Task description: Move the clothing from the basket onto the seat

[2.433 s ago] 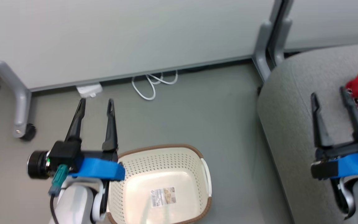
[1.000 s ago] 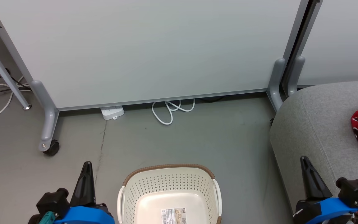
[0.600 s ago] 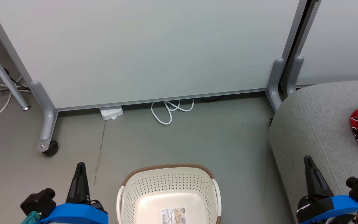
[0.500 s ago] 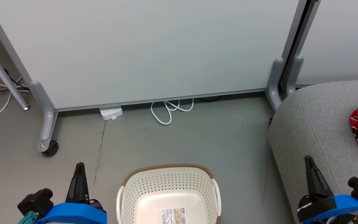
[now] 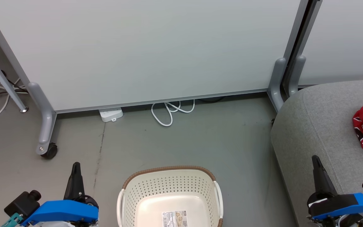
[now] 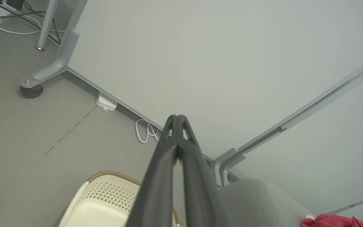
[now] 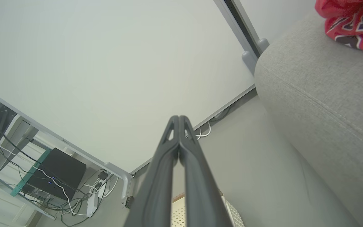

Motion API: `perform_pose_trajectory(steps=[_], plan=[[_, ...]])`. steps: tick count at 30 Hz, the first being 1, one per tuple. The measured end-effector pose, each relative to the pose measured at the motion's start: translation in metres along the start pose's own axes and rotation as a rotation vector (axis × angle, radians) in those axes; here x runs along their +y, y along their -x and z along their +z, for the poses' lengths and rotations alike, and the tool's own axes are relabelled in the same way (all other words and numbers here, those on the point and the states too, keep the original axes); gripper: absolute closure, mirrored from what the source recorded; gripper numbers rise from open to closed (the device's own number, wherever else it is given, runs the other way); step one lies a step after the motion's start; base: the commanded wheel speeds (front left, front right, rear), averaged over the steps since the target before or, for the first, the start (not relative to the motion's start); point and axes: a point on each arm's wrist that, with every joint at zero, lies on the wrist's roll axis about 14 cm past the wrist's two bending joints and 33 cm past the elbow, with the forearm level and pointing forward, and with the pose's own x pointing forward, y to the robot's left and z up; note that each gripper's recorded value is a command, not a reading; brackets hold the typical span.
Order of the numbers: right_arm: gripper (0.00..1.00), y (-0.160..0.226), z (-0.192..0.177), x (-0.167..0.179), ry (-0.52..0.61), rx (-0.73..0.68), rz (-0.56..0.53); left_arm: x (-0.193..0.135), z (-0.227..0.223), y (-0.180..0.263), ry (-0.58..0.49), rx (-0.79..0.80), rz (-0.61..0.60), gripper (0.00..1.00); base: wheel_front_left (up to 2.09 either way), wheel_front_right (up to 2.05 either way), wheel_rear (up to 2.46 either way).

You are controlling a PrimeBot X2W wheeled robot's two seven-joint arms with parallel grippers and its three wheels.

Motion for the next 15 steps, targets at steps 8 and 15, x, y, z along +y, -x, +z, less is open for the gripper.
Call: perform_pose_trajectory(steps=[8,15], plan=[[1.0,-0.0005,0.0012,-0.001,-0.107,0.002,-0.009,-0.0009,0.0021,-0.0032,0.103,0.003,0.0,1.0,0.0,0.0,0.0],[1.0,-0.0015,0.0031,-0.001,-0.198,-0.001,-0.012,-0.0005,0.0044,-0.0055,0.189,0.005,0.003,1.0,0.0,0.0,0.0]])
